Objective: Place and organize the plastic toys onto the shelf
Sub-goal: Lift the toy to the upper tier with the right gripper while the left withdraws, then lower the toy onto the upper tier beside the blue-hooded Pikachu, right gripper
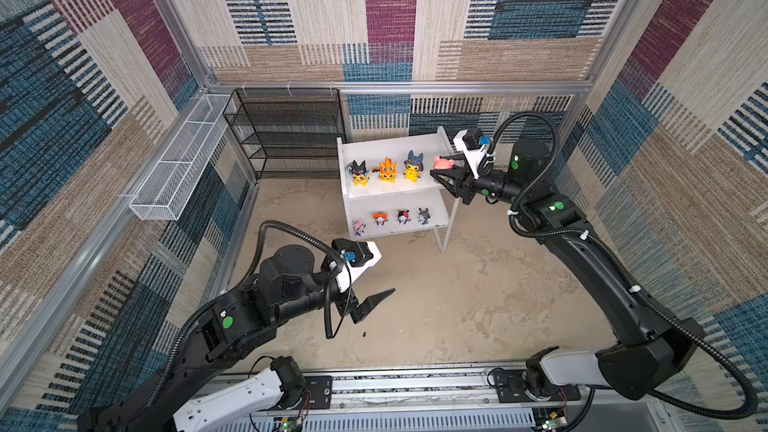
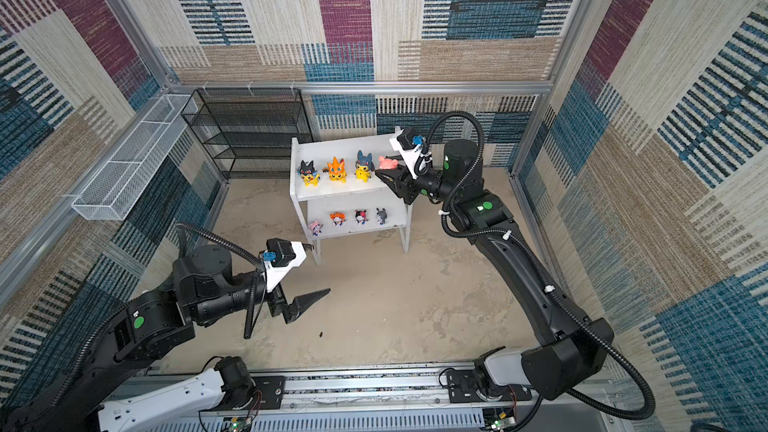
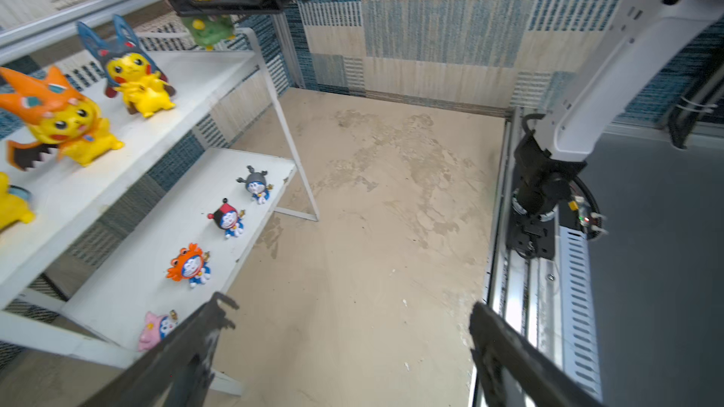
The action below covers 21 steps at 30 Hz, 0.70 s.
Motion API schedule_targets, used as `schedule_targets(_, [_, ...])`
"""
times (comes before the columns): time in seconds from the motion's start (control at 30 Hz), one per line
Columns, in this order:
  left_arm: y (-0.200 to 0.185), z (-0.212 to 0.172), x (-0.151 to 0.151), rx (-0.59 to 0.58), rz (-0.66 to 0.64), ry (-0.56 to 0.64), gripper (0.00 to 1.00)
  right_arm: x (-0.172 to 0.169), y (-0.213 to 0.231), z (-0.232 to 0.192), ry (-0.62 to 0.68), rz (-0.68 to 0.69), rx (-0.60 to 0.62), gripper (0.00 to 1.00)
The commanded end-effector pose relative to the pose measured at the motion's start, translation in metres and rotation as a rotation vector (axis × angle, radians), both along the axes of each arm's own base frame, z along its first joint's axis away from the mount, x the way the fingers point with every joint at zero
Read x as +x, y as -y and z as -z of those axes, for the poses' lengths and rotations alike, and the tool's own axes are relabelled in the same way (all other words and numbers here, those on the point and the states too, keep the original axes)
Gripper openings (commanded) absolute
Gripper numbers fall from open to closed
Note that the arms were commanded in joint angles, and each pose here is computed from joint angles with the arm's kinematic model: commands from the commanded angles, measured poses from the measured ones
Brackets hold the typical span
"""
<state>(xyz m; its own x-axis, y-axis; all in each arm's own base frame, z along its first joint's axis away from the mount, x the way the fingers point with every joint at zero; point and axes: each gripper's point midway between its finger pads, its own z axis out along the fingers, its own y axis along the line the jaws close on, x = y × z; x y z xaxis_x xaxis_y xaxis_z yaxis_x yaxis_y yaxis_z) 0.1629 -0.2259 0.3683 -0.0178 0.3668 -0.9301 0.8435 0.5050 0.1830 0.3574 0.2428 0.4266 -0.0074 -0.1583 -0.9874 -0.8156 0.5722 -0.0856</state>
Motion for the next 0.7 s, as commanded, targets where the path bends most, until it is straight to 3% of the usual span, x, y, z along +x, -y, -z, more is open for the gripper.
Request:
schedule_targets(0.0, [-0.013,-0.025,0.026,-0.036,-0.162,0.071,0.99,0.005,0.002,-0.008,0.032,-0.008,0.010,0.29])
schedule_targets(0.23, [-0.005,-0.045,0.035,-0.052,-0.169,0.115,0.99,0.018,0.004,0.003,0.033,-0.004,0.009,0.30])
schedule_targets(0.67, [-0.001,-0.041,0.034,-0.038,-0.148,0.131,0.99,0.031,0.004,0.013,0.033,0.010,0.031,0.31])
